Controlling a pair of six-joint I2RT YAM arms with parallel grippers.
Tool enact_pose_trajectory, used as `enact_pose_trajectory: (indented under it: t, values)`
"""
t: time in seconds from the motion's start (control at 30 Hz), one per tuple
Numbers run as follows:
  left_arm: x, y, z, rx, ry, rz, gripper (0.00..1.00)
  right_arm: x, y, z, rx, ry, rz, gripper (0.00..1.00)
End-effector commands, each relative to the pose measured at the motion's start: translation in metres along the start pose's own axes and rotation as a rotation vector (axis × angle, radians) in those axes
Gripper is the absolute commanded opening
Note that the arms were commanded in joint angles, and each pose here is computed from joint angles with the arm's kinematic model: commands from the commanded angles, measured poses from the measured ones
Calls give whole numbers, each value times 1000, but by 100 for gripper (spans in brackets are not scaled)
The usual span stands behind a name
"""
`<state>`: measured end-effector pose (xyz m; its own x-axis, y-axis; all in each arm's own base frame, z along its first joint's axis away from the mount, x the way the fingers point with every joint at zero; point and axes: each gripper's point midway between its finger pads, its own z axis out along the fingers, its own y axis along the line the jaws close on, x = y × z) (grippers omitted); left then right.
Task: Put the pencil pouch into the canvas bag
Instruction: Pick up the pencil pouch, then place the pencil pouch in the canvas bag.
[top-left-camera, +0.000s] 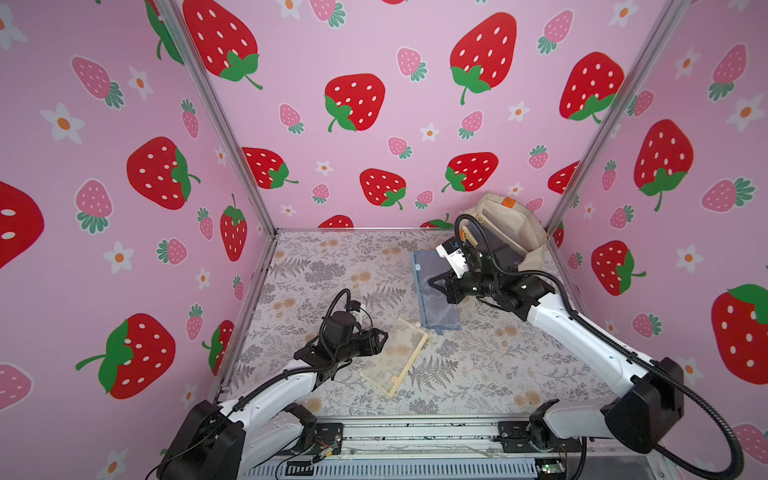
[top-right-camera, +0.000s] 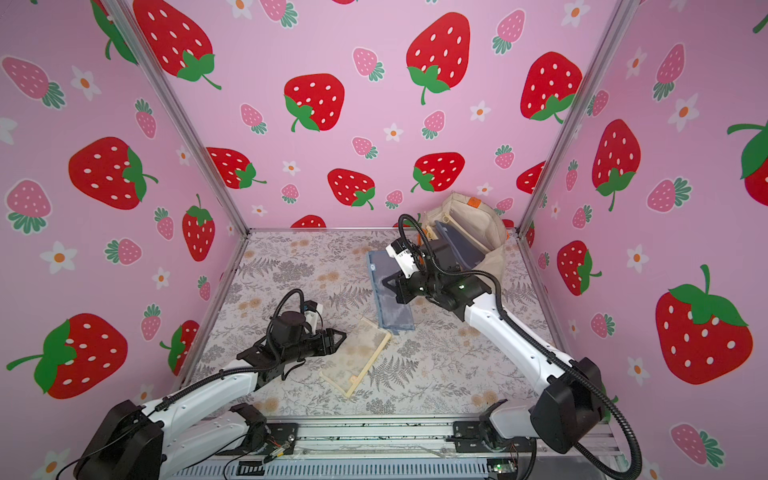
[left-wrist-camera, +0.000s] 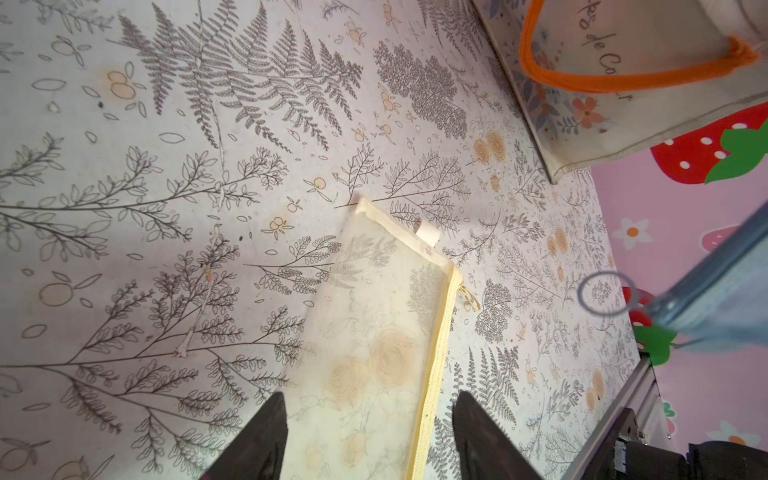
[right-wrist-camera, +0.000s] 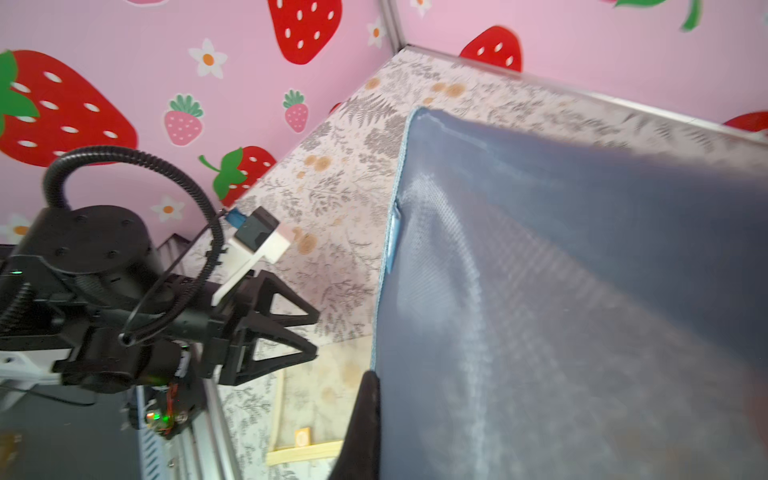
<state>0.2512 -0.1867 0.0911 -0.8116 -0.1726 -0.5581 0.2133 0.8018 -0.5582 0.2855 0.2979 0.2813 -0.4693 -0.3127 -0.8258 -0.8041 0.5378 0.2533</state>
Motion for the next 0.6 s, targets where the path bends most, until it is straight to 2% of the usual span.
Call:
enact_pose_trajectory:
  t: [0.0,0.27,0.47,0.57]
  values:
    - [-17,-12,-1,18,-29,45,66,5,-28,-34,177,112,-121,0]
    - [-23,-24,11,62,-5,71,68,-72,-98,-109,561,84,-293,0]
    - [-27,-30,16,91,-7,76,68,-106,-167,-124,844,144,-401,0]
    - [-29,-32,17,102,-10,82,69,-114,-196,-116,910,171,-449,0]
